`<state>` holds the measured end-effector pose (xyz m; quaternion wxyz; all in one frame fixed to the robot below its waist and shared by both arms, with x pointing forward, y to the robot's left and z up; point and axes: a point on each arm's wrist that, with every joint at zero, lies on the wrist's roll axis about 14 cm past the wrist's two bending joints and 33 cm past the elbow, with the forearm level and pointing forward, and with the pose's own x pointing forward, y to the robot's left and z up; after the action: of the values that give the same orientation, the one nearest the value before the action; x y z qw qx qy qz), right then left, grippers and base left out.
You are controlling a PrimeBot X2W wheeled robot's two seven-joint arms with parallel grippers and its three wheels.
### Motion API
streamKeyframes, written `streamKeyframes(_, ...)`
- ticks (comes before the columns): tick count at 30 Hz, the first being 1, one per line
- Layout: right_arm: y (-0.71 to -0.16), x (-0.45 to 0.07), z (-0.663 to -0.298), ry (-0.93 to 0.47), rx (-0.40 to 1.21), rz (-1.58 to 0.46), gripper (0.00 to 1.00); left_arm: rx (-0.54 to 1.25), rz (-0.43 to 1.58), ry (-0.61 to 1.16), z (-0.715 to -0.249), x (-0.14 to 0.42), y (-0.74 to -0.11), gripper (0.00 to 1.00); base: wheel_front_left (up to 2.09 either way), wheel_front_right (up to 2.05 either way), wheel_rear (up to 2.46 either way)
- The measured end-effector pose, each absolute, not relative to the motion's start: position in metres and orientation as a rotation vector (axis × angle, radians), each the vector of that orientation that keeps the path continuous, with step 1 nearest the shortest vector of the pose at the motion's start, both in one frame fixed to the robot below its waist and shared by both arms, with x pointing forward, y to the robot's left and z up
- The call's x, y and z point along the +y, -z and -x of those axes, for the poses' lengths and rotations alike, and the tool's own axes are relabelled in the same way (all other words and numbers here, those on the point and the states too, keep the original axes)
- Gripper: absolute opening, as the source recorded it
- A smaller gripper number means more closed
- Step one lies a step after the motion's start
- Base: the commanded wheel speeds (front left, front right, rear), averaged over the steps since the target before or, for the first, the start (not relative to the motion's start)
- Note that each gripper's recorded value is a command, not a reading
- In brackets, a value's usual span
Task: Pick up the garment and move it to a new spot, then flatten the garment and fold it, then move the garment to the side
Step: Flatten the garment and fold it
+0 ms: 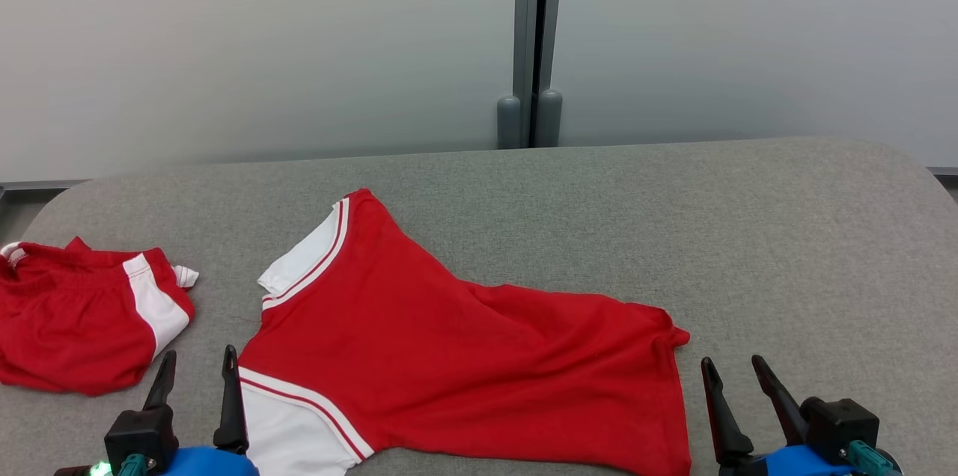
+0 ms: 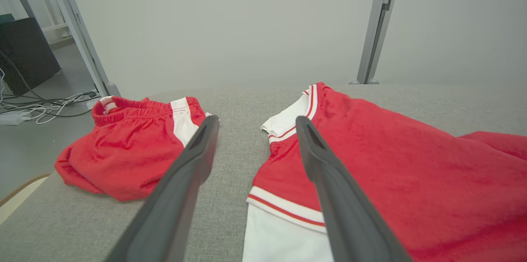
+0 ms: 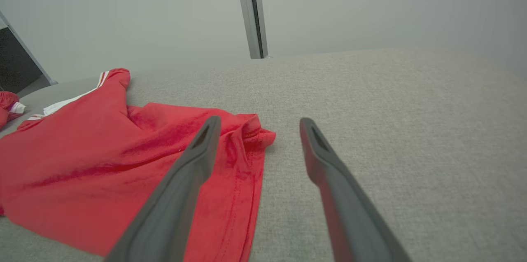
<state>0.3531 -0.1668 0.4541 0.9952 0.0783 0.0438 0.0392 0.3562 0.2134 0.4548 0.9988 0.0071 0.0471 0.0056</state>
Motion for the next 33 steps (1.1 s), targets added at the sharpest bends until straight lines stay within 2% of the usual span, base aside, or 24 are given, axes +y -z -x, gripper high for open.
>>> streamKeyframes(15,-0.451,-0.163,-0.354,-0.089,0.1,-0.158,1.0,0.119,-0.025,-0.019,-0.352,0.219,-0.448,1.0,0.0,0.0,0.0)
streamKeyframes(33,-0.391,-0.139,-0.315,-0.136,0.304,-0.216,1.0,0.398,0.037,-0.034,-0.306,0.219,-0.366,1.0,0.0,0.0,0.0)
